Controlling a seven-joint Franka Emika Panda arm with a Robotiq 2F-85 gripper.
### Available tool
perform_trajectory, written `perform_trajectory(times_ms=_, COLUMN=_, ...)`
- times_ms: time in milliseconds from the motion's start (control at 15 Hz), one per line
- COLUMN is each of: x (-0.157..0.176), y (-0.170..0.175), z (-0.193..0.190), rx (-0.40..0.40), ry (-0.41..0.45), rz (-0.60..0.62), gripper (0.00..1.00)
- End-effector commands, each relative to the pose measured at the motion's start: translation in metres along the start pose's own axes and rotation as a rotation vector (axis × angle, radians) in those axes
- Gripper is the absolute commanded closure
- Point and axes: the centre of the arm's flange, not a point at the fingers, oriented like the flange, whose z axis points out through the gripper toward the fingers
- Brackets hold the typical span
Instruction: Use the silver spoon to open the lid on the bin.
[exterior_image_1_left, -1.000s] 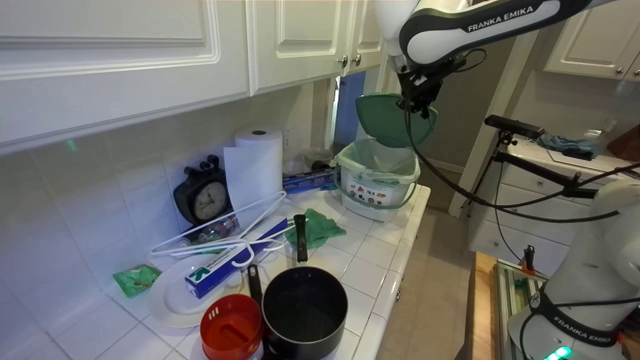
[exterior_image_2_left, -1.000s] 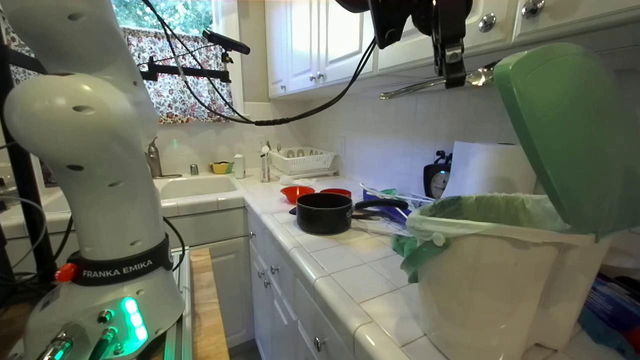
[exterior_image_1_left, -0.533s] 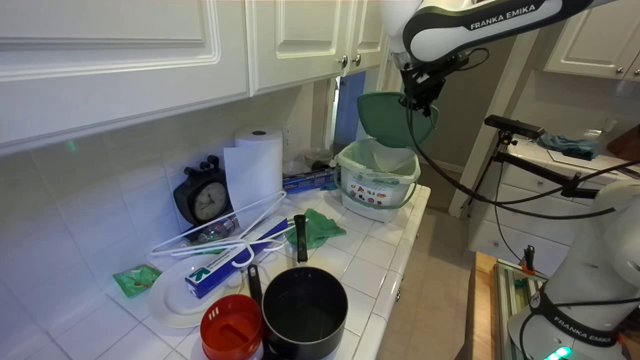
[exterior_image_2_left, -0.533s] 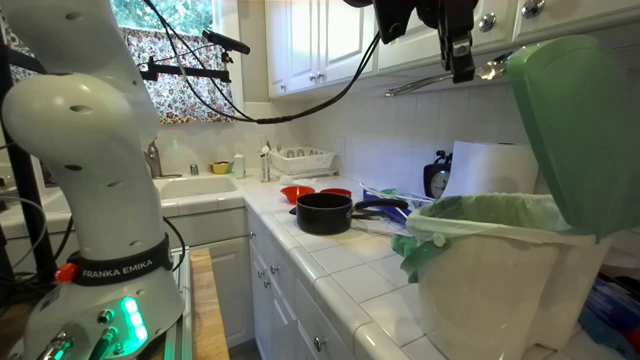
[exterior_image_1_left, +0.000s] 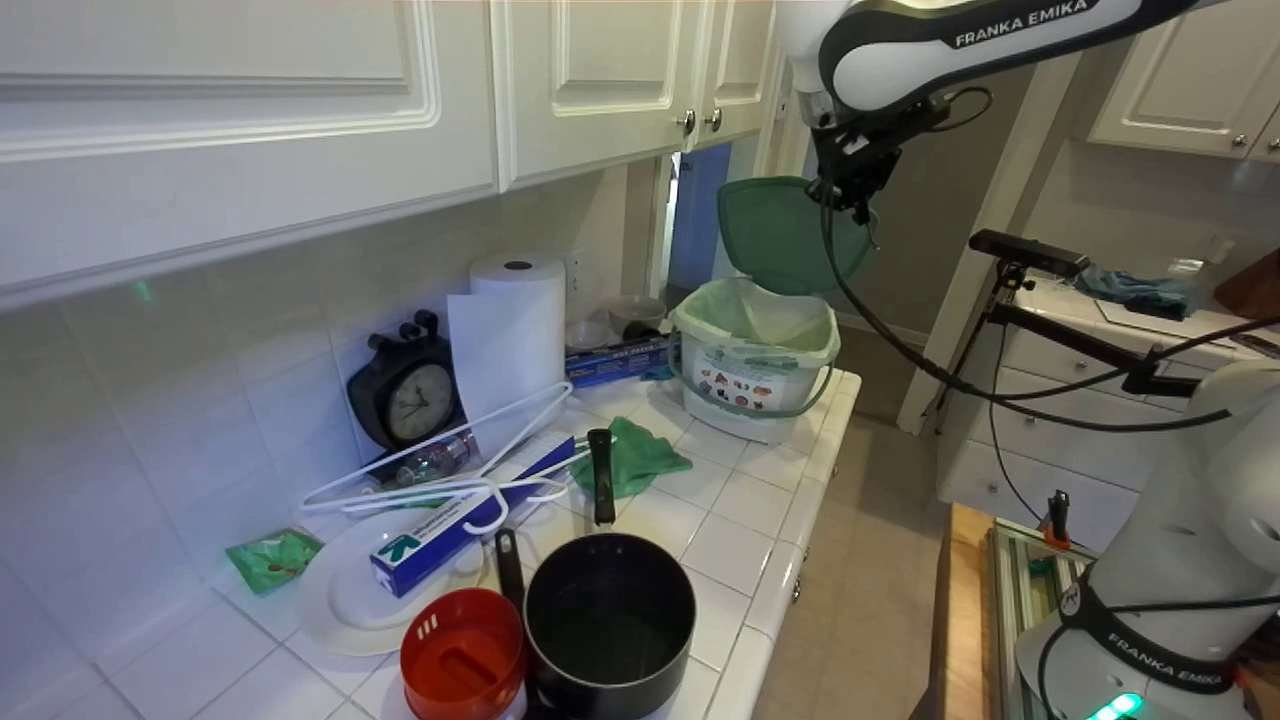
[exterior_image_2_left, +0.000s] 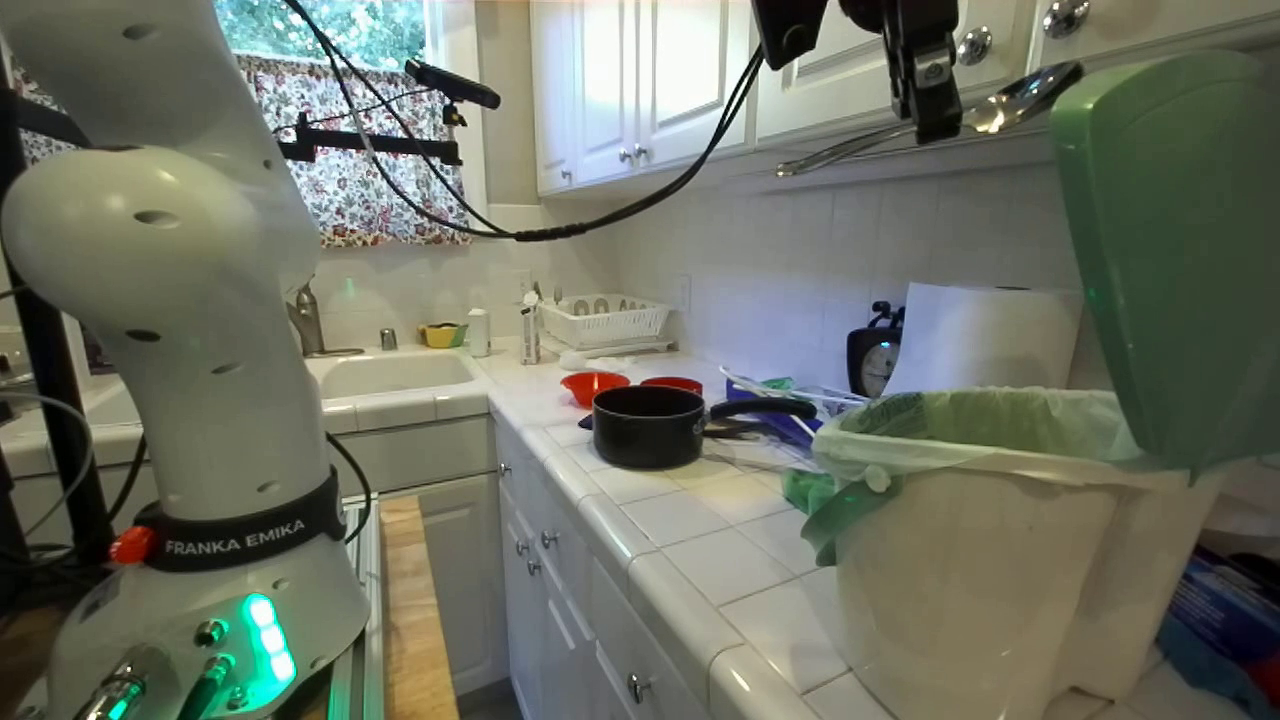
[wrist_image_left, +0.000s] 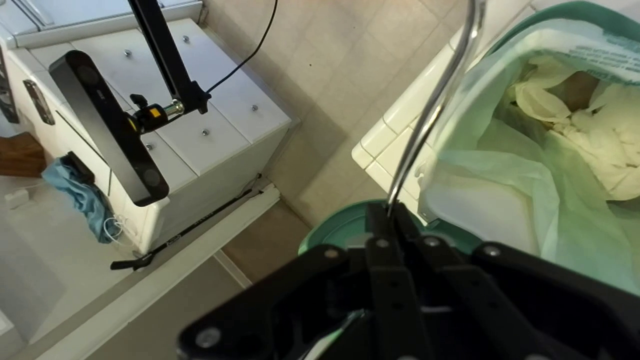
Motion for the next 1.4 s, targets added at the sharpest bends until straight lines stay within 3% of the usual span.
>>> perform_trajectory(times_ms=0, x=-0.003, y=0.007, z=0.0, rx=0.006, ry=0.029, rz=0.019, gripper=0.96)
perform_trajectory(times_ms=733, x=-0.01, y=-0.02, z=-0.005, rx=0.007, ry=0.029, rz=-0.012, gripper=0.96)
perform_trajectory(times_ms=1333, x=-0.039, y=-0.065, z=-0.014, rx=0.032, ry=0.033, rz=-0.047, gripper=0.96)
